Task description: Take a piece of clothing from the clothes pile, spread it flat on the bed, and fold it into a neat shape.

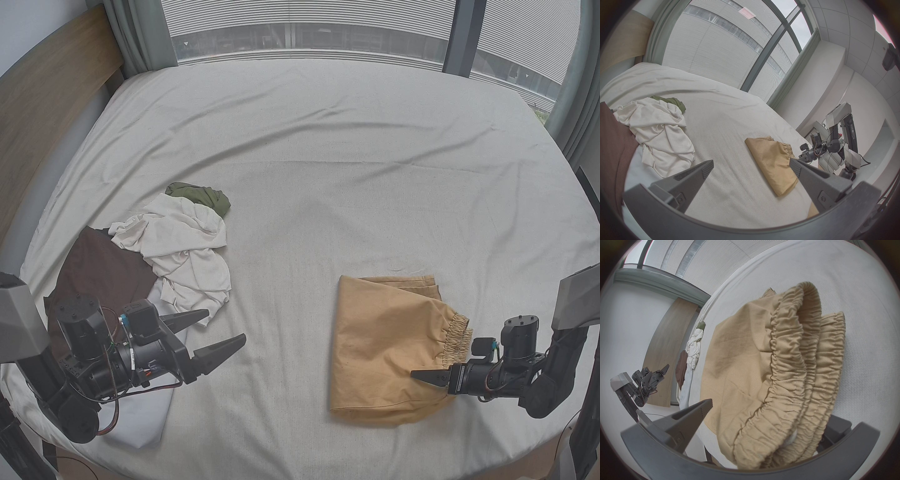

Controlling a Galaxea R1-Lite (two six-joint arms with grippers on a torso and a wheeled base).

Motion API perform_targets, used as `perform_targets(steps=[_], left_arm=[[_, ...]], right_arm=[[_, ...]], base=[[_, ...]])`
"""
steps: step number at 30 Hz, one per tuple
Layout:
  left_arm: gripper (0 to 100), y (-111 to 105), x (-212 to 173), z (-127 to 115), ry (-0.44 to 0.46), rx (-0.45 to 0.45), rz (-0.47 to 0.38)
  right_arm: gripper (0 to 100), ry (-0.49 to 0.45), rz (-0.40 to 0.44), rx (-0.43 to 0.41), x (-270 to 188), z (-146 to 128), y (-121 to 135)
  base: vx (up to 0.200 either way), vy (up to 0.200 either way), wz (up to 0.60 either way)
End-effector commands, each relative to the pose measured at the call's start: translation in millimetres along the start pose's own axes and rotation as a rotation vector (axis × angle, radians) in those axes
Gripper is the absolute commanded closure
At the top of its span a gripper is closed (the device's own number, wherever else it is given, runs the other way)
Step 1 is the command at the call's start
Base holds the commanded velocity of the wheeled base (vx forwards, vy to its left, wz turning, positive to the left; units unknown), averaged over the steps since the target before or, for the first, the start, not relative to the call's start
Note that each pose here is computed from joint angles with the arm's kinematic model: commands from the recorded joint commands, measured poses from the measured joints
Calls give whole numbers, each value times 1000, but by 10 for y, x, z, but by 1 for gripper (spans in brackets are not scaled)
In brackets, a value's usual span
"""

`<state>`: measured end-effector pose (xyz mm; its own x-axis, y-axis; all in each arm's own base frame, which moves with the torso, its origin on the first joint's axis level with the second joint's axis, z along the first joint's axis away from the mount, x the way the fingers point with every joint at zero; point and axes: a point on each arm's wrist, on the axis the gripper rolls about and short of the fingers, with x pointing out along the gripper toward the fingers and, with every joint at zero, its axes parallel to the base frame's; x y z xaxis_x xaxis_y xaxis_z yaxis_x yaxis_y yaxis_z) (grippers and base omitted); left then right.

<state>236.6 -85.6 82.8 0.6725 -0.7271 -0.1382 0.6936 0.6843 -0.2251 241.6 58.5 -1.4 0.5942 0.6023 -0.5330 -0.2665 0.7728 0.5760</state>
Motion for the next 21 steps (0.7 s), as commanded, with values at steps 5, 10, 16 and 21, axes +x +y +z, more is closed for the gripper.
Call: perform_targets(steps=[5, 10, 16, 21], left_arm=[[0, -1, -2, -12, 5, -3, 1], [0, -4, -3, 0, 0, 0, 0], [0, -4, -9, 10, -4, 0, 1], [0, -10, -16, 24, -10, 2, 0]], right_arm=[[100, 20, 0, 9, 2, -39, -14], [100, 32, 78, 7, -35, -14, 32], [100, 6, 152, 3, -158, 64, 151], [100, -18, 242, -41, -313, 129, 285]], base=[[0, 0, 0], [0, 0, 0], [0, 0, 0], [0, 0, 0]])
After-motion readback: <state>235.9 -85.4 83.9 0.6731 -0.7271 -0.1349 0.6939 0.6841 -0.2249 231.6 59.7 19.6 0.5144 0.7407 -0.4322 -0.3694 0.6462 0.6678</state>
